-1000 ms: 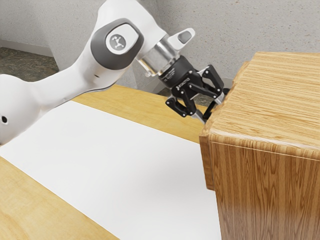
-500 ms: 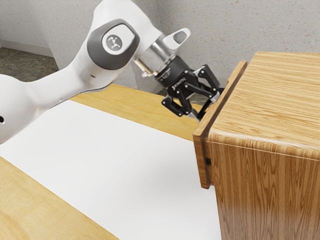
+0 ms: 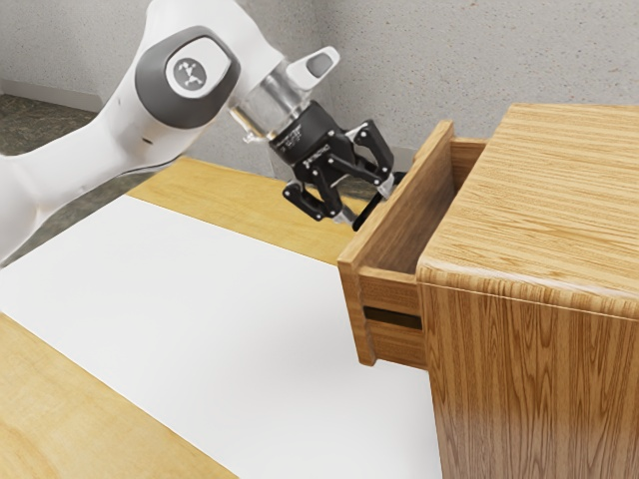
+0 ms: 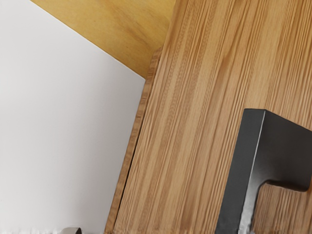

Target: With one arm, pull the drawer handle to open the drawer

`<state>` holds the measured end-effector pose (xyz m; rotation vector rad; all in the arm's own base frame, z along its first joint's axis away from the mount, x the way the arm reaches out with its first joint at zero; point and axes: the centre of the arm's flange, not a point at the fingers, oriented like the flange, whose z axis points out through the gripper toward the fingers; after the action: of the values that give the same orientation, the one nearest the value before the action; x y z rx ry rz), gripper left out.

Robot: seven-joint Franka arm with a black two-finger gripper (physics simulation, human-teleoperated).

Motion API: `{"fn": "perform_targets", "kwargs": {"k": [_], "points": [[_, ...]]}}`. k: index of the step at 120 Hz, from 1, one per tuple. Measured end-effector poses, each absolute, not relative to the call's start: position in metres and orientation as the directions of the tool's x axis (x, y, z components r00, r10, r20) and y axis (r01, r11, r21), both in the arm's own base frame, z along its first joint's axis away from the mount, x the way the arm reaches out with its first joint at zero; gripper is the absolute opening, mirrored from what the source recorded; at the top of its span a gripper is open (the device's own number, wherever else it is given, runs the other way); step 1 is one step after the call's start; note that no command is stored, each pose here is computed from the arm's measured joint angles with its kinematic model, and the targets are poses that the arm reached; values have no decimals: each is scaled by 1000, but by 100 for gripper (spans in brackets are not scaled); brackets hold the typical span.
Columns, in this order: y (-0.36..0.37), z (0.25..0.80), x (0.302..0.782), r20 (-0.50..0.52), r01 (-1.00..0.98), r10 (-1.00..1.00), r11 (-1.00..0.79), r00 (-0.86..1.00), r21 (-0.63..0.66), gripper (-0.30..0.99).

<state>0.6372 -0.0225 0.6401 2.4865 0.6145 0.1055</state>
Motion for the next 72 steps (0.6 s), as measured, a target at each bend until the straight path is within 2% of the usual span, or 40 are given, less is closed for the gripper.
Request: {"fn": "perform_targets", "kwargs": {"k": [72], "points": [[14, 647, 610, -52, 460, 503, -739, 863, 492, 38]]}}
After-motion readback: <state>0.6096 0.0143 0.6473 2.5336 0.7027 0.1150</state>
